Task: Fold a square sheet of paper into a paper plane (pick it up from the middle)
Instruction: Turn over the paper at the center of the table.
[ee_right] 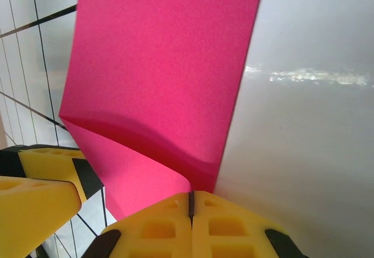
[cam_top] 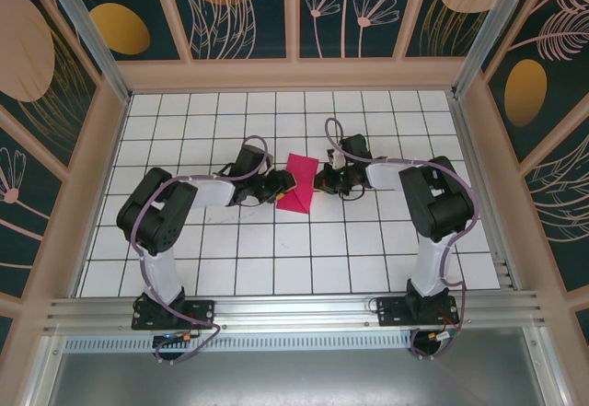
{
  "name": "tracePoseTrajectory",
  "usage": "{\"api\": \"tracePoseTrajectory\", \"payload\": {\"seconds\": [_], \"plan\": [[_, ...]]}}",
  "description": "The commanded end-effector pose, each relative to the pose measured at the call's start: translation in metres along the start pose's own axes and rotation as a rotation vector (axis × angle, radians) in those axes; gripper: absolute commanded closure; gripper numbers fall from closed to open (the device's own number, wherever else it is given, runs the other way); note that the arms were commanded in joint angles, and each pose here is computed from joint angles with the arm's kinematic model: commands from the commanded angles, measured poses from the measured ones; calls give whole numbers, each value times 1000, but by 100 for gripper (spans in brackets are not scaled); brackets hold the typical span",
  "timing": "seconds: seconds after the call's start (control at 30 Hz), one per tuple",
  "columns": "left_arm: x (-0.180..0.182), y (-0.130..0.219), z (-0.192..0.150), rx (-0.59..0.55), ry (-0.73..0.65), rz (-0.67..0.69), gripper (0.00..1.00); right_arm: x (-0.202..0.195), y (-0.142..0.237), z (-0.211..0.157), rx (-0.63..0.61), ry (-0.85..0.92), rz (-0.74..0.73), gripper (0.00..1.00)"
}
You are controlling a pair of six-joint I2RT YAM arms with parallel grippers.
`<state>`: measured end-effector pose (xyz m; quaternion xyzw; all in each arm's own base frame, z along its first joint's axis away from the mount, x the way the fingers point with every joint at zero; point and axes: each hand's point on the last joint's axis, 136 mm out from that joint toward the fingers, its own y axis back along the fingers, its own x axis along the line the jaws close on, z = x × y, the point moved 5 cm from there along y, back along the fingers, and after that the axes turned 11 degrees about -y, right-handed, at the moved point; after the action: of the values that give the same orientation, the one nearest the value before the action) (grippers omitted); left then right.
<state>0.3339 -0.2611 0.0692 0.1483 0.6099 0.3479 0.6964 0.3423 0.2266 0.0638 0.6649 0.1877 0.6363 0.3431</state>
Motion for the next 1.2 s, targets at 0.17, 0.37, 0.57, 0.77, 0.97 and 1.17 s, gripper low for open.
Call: {"api": "tracePoseTrajectory", "payload": {"seconds": [0.17, 0.37, 0.57, 0.77, 0.97, 1.17], "plan": [[-15, -16, 12, 12, -101, -50, 62, -9, 1, 4, -28, -26, -29, 97], [-20, -18, 15, 4, -161, -75, 68, -10, 5, 4, -32, -37, -30, 96], [-21, -16, 19, -27, -208, -69, 85, -6, 27, 17, -149, -58, -114, 83], [-25, -13, 24, -56, -255, -47, 95, 3, 57, 23, -284, -51, -173, 66], [-31, -4, 34, -95, -308, 10, 98, 5, 83, 22, -389, -54, -193, 49], [-54, 33, 48, -148, -438, 127, 98, 0, 109, 21, -498, -67, -224, 34]]}}
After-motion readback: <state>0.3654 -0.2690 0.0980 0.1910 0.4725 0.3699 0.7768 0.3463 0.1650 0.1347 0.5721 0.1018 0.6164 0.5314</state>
